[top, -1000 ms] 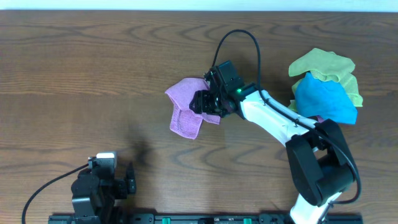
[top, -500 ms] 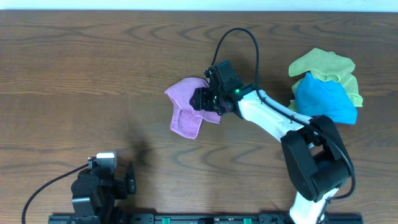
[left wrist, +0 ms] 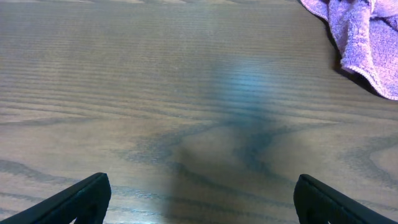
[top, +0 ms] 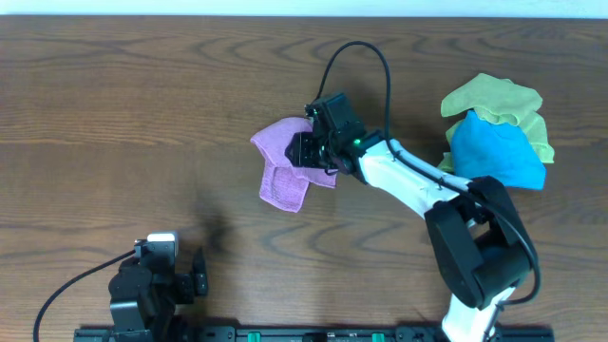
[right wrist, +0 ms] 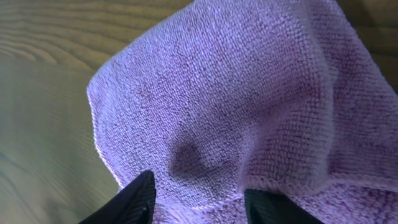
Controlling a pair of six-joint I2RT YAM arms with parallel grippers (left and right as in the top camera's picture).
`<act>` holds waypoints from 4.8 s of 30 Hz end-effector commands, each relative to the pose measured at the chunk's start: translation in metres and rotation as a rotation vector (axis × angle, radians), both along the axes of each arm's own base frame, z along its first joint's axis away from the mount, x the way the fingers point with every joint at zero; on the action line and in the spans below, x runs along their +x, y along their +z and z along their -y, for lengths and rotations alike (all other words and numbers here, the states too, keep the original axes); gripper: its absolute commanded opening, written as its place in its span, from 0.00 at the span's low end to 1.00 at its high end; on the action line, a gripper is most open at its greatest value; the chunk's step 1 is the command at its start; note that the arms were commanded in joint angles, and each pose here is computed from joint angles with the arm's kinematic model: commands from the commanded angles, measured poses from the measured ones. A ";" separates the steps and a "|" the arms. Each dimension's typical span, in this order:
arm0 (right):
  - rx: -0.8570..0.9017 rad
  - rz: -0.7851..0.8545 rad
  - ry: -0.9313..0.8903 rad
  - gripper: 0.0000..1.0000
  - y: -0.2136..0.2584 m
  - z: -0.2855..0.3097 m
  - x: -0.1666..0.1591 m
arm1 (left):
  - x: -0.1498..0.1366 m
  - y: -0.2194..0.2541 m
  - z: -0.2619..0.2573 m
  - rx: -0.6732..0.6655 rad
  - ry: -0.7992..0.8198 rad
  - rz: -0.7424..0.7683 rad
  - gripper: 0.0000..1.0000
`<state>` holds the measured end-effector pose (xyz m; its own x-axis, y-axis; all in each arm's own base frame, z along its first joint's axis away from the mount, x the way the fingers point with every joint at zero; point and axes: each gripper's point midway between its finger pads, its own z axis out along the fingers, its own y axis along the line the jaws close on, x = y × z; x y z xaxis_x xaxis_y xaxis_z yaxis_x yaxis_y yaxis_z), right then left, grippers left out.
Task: Fold the cloth
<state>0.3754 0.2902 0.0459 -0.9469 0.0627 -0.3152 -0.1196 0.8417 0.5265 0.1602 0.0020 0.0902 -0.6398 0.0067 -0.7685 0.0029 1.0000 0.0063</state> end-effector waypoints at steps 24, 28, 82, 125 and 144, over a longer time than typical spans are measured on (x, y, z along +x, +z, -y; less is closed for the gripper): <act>0.006 0.532 -0.276 0.02 0.110 0.044 0.109 | -0.002 -0.003 0.000 0.018 -0.011 -0.011 0.95; -0.093 0.571 -0.396 0.02 0.109 0.101 0.134 | -0.002 -0.003 0.000 0.018 -0.011 -0.011 0.95; -0.344 0.023 -0.388 0.91 0.004 0.229 0.057 | 0.031 0.054 0.039 -0.199 -0.146 0.150 0.95; -0.188 -0.039 -0.369 0.96 0.004 0.203 0.053 | 0.234 -0.035 0.170 -1.084 0.113 -0.589 0.95; -0.189 -0.039 -0.369 0.96 0.004 0.203 0.053 | 0.239 -0.065 0.182 -1.027 0.174 -0.583 0.95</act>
<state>0.4281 0.0892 0.0467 -0.8897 0.3250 -0.3207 0.2090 0.9143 0.3469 0.3936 -0.1829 0.0313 -0.8380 -0.5413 0.0695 -0.3879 0.5013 -0.7735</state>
